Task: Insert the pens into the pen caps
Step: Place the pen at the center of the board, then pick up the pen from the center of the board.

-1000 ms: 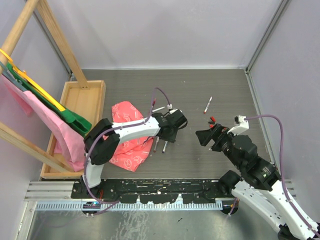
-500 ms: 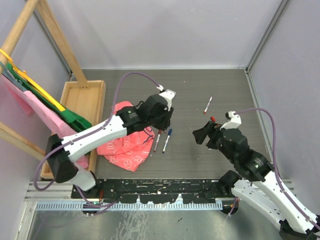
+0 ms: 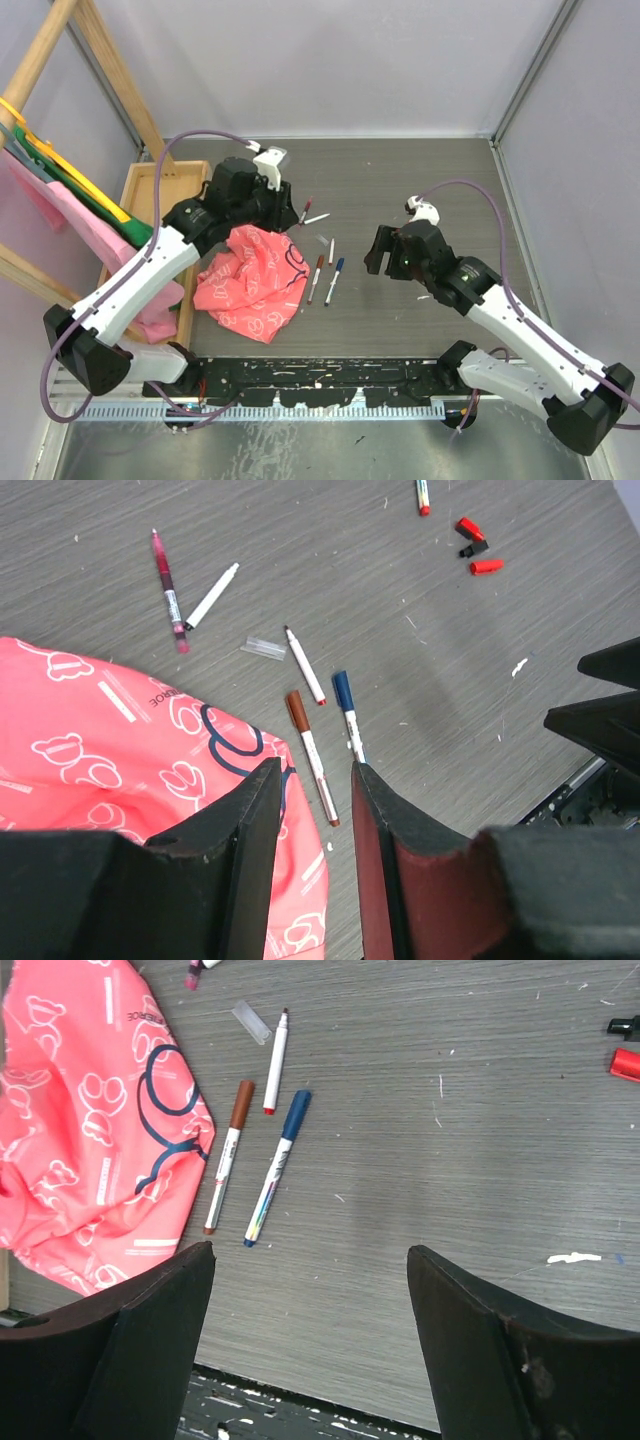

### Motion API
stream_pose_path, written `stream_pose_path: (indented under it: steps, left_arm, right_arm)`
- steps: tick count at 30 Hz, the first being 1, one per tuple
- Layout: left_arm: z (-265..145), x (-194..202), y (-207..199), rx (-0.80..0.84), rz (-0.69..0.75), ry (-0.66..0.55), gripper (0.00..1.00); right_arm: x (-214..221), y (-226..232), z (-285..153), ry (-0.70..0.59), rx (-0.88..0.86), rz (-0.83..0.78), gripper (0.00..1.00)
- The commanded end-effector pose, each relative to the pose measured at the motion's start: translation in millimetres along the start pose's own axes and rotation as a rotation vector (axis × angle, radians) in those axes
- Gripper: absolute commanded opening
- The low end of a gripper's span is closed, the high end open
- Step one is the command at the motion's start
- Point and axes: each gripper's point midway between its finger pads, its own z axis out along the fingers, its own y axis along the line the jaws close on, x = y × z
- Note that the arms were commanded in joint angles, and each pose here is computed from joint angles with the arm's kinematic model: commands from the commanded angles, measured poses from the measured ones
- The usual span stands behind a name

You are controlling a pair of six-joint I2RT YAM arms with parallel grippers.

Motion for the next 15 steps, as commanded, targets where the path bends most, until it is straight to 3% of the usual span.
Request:
stream_pose_path:
  steps: [1, 9, 15]
  left_arm:
    - [-12, -33, -6, 0.09, -0.008, -0.114, 0.36]
    - [-17, -87, -8, 0.082, 0.027, -0.265, 0.38]
    - [-9, -80, -5, 0.088, 0.051, -0.289, 0.4]
  right_arm:
    - [-30, 8, 2, -0.075, 0.013, -0.027, 0.82]
    - [-46, -13, 27, -0.069, 0.152, -0.035, 0.82]
    - [-71, -32, 48, -0.086, 0.214, -0.033, 0.81]
